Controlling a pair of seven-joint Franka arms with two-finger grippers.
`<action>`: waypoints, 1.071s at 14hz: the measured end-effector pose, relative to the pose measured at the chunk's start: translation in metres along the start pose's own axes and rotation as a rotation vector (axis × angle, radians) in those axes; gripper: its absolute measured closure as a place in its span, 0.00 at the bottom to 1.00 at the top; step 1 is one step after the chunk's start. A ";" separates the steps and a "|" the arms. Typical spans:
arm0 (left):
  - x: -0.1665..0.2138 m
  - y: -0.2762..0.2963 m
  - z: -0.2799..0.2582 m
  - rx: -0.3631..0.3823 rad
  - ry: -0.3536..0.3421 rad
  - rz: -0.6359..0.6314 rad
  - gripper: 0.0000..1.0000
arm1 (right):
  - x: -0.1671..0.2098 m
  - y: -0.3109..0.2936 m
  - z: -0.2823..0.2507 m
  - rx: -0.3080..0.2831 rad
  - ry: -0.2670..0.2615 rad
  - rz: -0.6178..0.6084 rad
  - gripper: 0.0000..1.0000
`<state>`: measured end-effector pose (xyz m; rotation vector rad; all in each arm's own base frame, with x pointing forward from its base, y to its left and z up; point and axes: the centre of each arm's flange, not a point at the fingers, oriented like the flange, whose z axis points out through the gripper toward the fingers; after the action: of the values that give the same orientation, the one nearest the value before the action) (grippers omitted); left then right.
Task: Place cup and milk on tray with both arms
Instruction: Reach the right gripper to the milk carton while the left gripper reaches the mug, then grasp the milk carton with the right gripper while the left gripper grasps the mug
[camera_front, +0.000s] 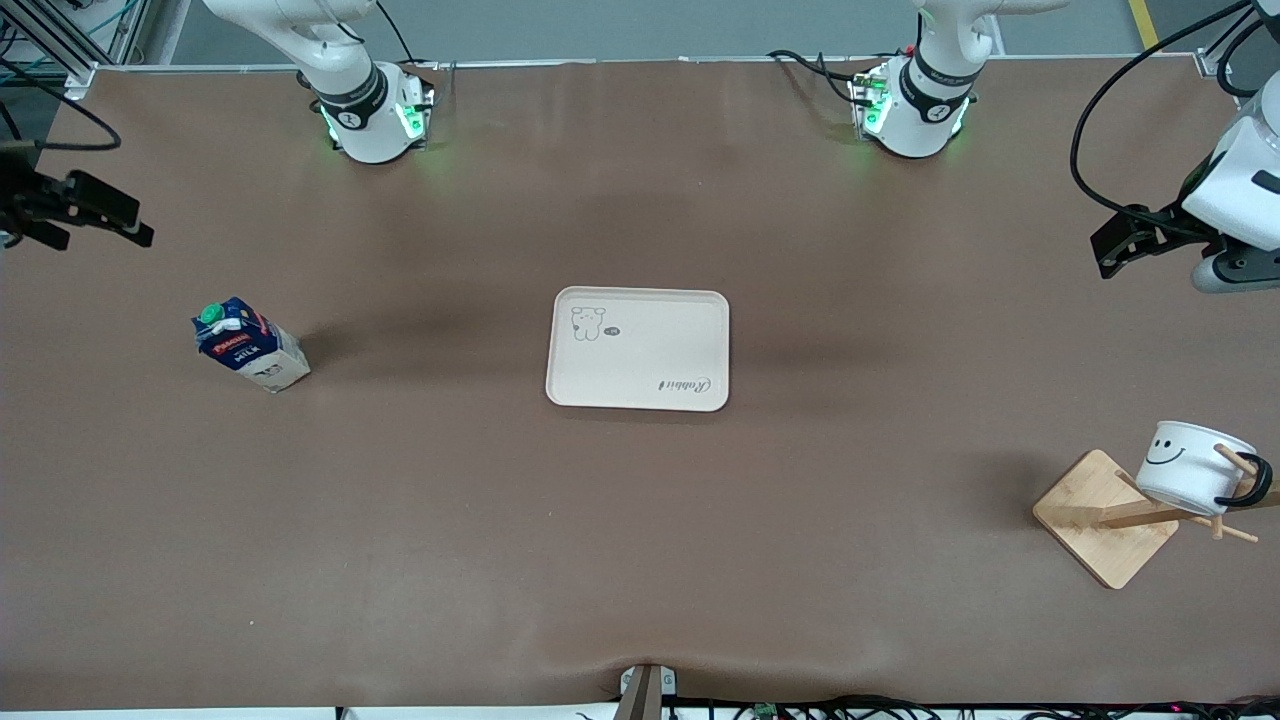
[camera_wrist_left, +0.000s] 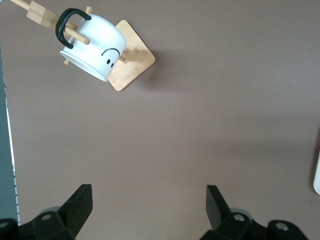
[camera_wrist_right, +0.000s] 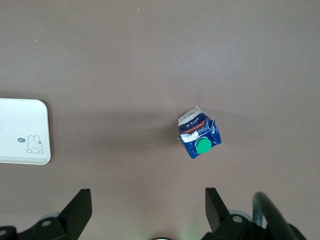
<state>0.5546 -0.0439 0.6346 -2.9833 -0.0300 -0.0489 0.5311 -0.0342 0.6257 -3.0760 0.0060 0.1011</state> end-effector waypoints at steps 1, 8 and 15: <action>0.001 -0.004 -0.001 -0.023 0.007 -0.016 0.00 | 0.003 0.000 0.002 0.000 -0.002 0.000 0.00; 0.019 -0.051 0.044 -0.095 0.072 -0.128 0.00 | 0.028 -0.002 0.041 0.033 -0.078 0.005 0.00; 0.027 -0.066 0.138 -0.115 0.256 -0.183 0.00 | 0.055 0.020 0.112 0.042 -0.228 0.046 0.00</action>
<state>0.5846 0.0436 0.5098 -3.0529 -0.2774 -0.4683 0.5786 -0.0466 0.5096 -3.0032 0.0671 0.4466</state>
